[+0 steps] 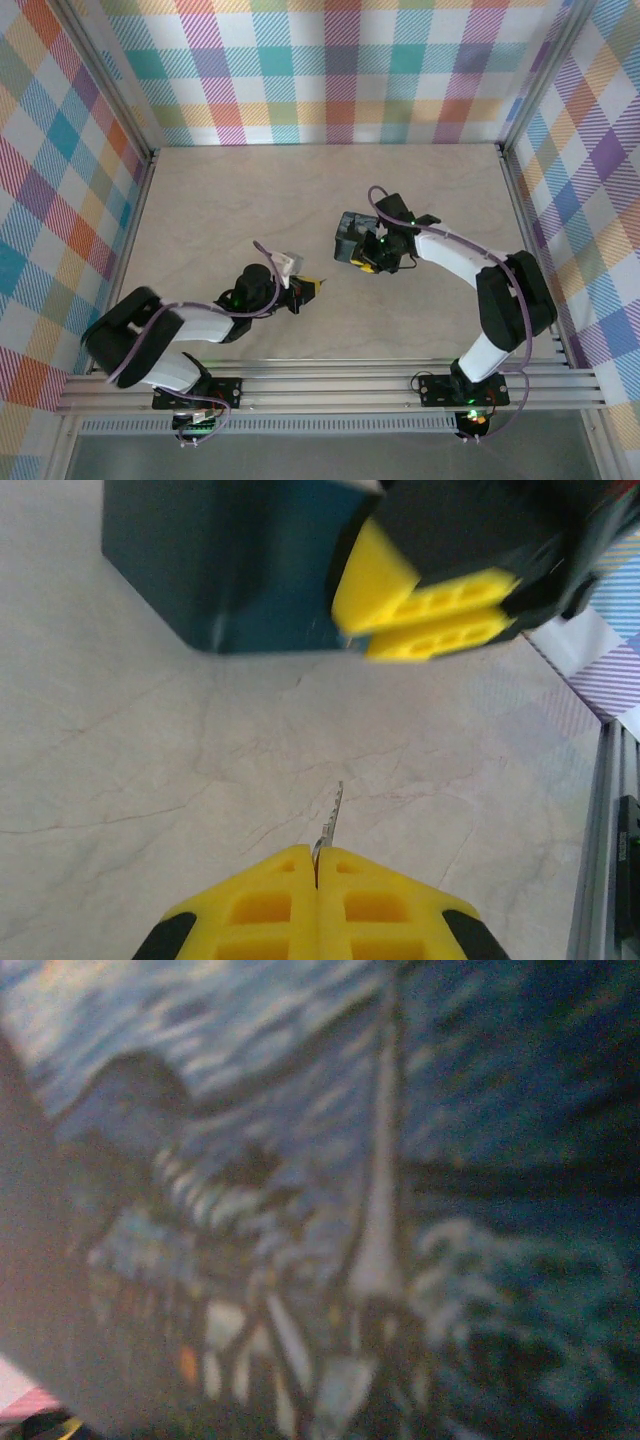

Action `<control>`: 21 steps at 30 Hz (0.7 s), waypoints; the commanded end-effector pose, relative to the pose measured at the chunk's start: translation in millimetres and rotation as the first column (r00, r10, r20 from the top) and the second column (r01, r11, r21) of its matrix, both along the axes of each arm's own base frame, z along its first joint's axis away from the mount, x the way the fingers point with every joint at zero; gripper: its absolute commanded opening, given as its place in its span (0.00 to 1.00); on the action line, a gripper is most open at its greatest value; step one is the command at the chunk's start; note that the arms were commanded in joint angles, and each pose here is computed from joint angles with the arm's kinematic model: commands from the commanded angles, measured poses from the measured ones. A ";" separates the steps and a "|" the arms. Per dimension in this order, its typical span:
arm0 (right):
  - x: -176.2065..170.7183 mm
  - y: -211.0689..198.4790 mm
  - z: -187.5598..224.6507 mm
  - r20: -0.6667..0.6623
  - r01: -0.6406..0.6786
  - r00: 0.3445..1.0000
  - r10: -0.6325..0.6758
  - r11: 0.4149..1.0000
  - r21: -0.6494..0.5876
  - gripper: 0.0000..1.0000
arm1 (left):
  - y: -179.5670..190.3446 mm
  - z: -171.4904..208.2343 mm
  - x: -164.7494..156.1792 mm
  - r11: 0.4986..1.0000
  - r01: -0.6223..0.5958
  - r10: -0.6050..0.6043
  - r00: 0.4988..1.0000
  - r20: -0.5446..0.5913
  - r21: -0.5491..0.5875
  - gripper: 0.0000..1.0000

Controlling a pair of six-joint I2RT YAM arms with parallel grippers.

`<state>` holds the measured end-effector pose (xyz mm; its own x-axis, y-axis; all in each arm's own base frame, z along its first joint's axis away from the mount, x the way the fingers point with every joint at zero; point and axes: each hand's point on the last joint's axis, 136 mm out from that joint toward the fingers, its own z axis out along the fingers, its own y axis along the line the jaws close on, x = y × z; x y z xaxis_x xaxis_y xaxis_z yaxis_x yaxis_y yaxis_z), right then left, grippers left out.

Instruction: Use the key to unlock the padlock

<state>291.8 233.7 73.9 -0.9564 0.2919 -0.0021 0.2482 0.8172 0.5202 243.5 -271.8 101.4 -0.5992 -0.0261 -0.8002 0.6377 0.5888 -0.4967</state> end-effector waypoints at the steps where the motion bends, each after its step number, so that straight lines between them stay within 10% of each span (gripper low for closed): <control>1: 1.9 -6.0 -26.3 0.062 -0.020 0.998 0.028 0.992 -0.128 0.00 | 18.3 1.1 -3.4 0.993 -0.041 0.035 0.998 0.051 0.112 0.00; 5: -6.5 -5.8 -50.0 0.059 -0.045 0.997 0.058 0.977 -0.208 0.10 | 33.4 23.1 -6.1 0.987 -0.084 0.068 0.990 0.121 0.135 0.00; 11: -13.6 -1.1 -31.5 0.083 -0.045 0.995 0.060 0.984 -0.175 0.53 | 39.7 52.5 -7.8 0.987 -0.098 0.072 0.976 0.205 0.123 0.00; 21: -32.9 0.6 96.6 0.242 0.025 0.969 -0.038 0.998 0.054 0.57 | 30.6 117.6 14.4 0.969 -0.109 0.001 0.897 0.443 0.220 0.00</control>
<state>269.0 227.9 134.4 -0.9268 0.2931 -0.2347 0.1291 0.8357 0.5339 251.6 -236.5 195.6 -0.3014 0.1148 -0.9466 0.6972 0.7038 -0.1366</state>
